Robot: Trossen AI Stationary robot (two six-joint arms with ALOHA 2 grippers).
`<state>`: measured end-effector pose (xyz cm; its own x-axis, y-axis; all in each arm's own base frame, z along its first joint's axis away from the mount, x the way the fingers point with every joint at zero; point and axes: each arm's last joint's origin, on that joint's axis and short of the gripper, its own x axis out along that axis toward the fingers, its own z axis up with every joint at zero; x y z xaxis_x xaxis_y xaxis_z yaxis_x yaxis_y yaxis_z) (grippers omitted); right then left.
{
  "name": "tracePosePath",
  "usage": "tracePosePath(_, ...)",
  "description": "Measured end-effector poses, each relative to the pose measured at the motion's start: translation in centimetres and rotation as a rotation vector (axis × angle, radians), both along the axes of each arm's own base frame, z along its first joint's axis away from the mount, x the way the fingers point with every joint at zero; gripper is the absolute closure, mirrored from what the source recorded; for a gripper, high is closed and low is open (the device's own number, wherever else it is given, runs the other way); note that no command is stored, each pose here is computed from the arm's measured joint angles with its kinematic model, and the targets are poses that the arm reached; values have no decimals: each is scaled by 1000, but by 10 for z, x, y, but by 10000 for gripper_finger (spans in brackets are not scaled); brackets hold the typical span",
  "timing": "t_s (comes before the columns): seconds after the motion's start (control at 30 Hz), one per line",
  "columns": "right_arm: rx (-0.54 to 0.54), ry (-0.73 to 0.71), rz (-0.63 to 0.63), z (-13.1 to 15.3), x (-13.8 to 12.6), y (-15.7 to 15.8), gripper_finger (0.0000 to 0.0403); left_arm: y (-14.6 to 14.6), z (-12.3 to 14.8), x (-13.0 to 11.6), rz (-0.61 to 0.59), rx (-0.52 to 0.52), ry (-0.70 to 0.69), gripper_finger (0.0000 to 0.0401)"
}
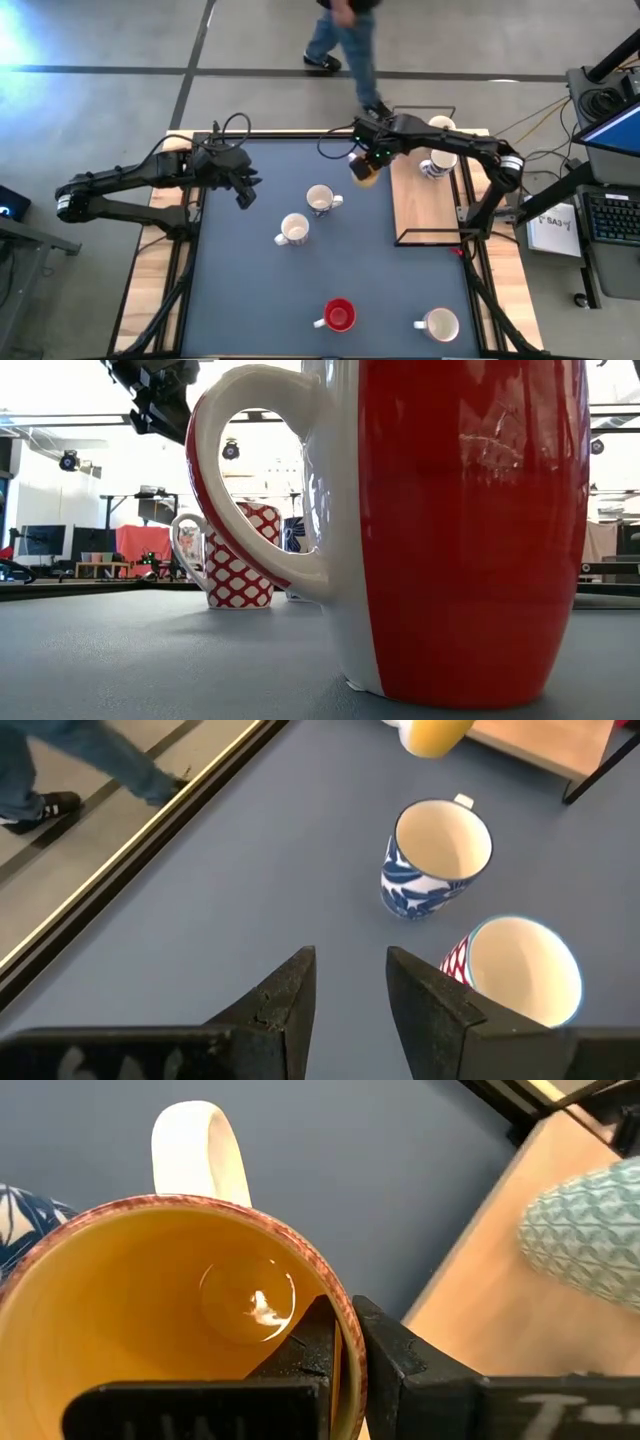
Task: Place coffee mugs
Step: Put the yellow cup on the shelf aligned with the dark blue cup
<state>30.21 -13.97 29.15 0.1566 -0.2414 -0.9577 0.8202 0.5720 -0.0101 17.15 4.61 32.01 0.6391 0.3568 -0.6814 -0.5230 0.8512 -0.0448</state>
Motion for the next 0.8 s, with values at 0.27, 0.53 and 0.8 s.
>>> tracePosePath(0.27, -3, -6, -1, 6, -28, 13, 390, 1, 2, 2, 0, 7, -30, 294)
tracePosePath(0.53, -40, 58, -14, -7, -56, 17, 390, 1, 5, 5, 0, 17, -67, 294)
tracePosePath(0.8, -43, 90, -6, -16, -82, 3, 390, 2, 5, 5, 36, 14, -75, 294)
